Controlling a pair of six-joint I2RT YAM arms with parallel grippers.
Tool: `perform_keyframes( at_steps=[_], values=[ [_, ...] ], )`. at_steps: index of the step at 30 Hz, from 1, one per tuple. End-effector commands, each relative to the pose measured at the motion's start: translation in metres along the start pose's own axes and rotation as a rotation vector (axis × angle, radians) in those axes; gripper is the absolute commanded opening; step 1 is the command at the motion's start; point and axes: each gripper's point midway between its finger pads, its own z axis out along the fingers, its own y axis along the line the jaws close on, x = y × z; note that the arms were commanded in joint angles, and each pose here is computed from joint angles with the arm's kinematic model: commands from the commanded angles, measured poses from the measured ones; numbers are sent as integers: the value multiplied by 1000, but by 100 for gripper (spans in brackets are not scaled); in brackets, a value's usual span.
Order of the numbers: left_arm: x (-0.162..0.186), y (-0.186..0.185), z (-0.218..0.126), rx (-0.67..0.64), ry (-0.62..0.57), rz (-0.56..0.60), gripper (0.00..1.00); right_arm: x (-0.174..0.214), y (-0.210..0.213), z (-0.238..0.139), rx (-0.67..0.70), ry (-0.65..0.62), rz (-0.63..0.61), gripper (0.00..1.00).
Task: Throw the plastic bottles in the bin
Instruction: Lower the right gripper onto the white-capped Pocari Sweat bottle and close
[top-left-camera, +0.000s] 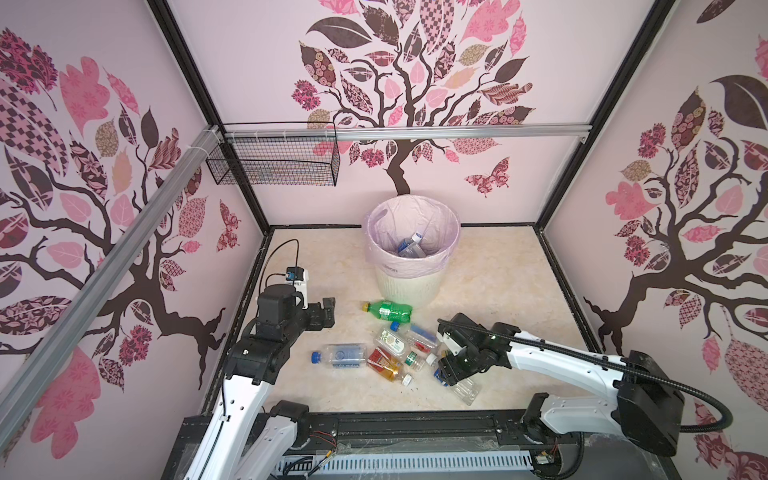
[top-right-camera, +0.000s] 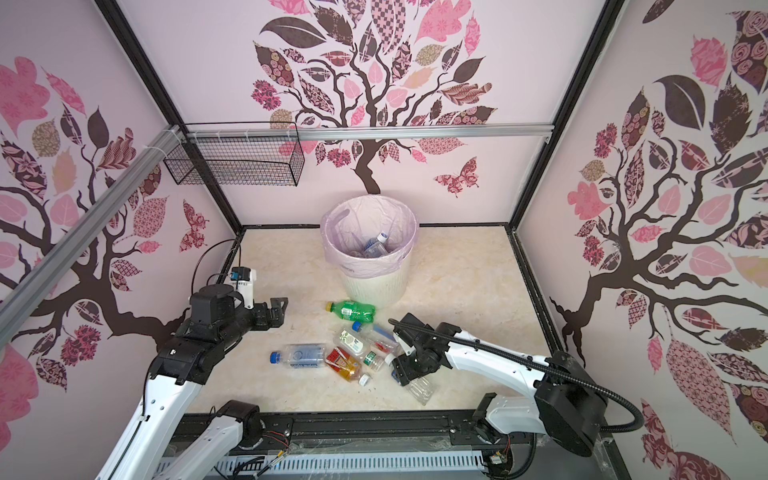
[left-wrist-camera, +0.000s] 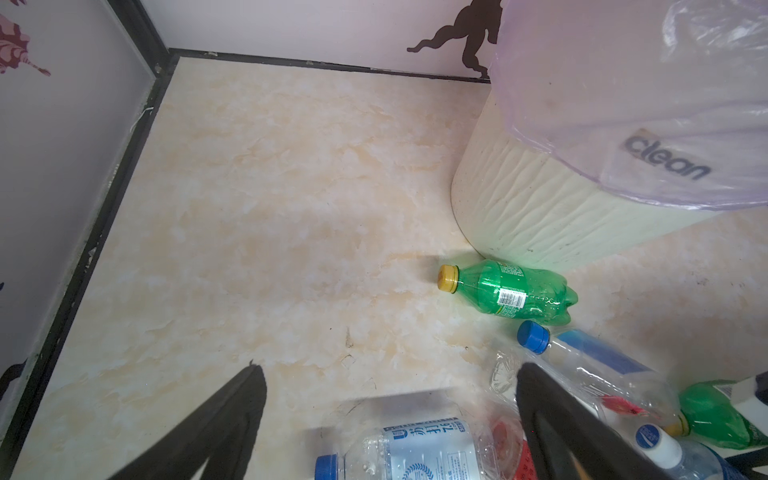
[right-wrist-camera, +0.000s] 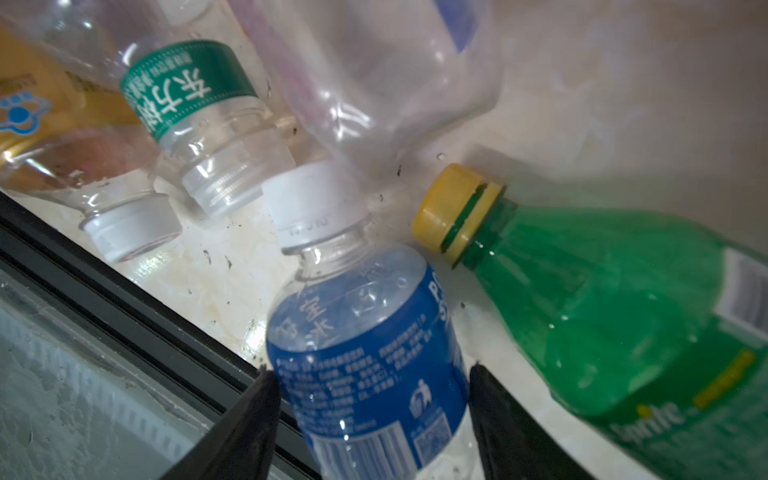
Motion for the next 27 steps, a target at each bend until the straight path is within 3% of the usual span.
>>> perform_keyframes(
  at_steps=[1, 27],
  values=[
    [0, 1, 2, -4, -11, 7, 98, 1, 2, 6, -3, 11, -2, 70],
    [-1, 1, 6, -5, -3, 8, 98, 0, 3, 36, -25, 36, 7, 72]
  ],
)
